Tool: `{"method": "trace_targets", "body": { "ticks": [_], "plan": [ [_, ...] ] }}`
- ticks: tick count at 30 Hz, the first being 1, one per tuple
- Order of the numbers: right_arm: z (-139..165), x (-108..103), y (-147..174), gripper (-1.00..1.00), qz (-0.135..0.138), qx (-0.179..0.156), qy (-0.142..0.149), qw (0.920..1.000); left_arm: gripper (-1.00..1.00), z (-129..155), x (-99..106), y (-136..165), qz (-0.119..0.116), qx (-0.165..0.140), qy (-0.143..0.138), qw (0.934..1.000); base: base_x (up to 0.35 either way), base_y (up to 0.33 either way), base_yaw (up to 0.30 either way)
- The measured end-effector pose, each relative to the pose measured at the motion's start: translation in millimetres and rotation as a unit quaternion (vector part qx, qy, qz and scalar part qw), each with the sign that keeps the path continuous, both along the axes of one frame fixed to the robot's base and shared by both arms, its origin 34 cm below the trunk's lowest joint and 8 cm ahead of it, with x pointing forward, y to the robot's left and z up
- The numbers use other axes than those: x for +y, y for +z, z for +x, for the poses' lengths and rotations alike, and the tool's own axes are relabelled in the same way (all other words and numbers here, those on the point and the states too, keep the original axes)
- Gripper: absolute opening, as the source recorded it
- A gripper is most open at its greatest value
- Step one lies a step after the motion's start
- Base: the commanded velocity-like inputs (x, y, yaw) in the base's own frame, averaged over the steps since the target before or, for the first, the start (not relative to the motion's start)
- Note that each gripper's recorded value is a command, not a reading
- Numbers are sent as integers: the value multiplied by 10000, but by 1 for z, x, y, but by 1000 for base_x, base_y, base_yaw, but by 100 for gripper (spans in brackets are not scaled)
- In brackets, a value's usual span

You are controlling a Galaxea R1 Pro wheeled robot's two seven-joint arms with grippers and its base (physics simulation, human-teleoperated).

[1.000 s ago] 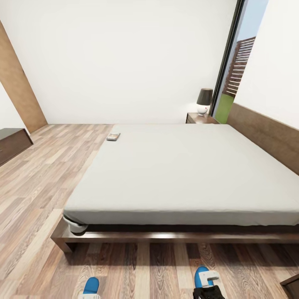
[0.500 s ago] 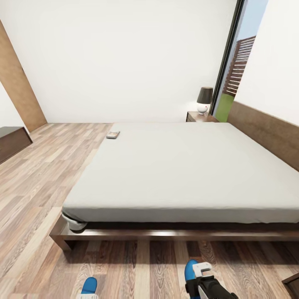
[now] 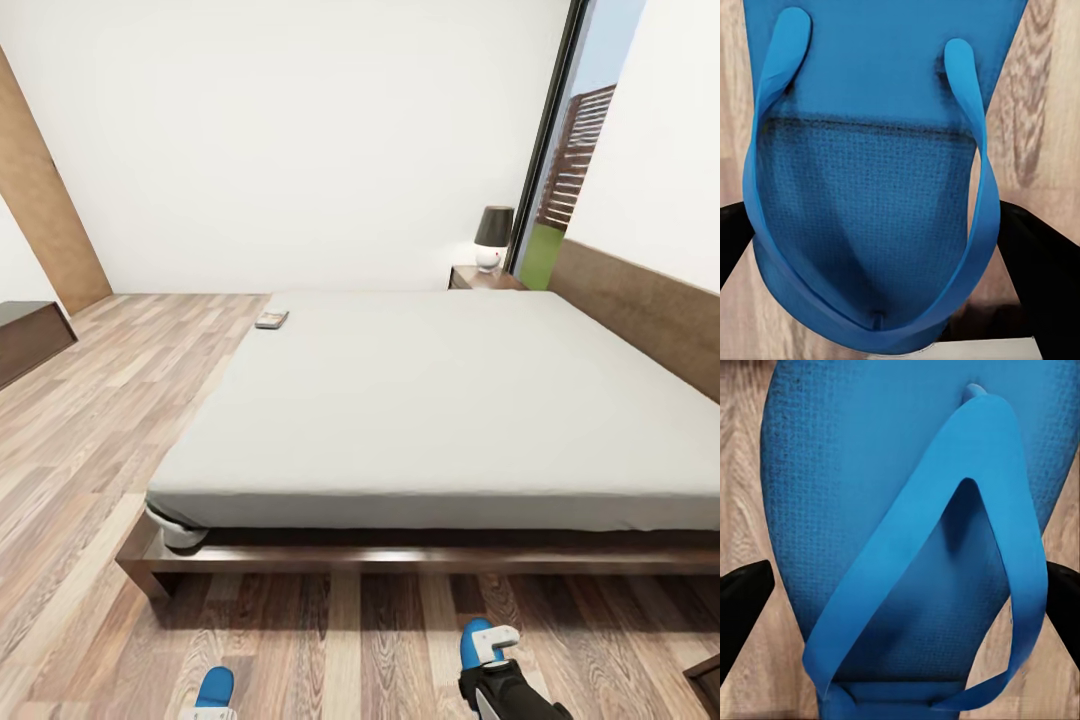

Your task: In the bedroom, move the book from the bed onto either nightstand, and place the two sandals side by side next to the bed.

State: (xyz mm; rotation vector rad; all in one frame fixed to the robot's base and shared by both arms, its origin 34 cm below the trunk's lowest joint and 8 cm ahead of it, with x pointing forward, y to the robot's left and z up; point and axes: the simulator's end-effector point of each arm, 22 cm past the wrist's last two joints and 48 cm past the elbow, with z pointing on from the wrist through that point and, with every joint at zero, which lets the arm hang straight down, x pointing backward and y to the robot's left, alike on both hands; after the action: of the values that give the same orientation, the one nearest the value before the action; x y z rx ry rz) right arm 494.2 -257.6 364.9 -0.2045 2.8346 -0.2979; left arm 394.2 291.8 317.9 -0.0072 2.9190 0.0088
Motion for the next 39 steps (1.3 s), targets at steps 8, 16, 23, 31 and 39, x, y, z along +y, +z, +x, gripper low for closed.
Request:
{"method": "trace_targets", "body": {
  "ticks": [8,16,23,31,39],
  "plan": [
    [0,2,-14,-100,-251,-32,478,9985,-100,-2,0,-16,2,-10,0,10000,0,0,0],
    [23,26,-18,-100,844,-147,900,9923,-100,-5,0,-33,1,-17,0,10000,0,0,0],
    [20,33,-11,-100,1694,133,947,9809,-100,-3,0,-36,9,-93,-1,10000,0,0,0],
    [11,39,5,-100,2635,326,1088,9580,-100,2,1,-35,31,-172,2,9998,0,0,0],
    [11,55,47,-100,4050,322,1112,9069,-100,27,2,-29,43,-336,5,9994,0,0,0]
  ]
}}
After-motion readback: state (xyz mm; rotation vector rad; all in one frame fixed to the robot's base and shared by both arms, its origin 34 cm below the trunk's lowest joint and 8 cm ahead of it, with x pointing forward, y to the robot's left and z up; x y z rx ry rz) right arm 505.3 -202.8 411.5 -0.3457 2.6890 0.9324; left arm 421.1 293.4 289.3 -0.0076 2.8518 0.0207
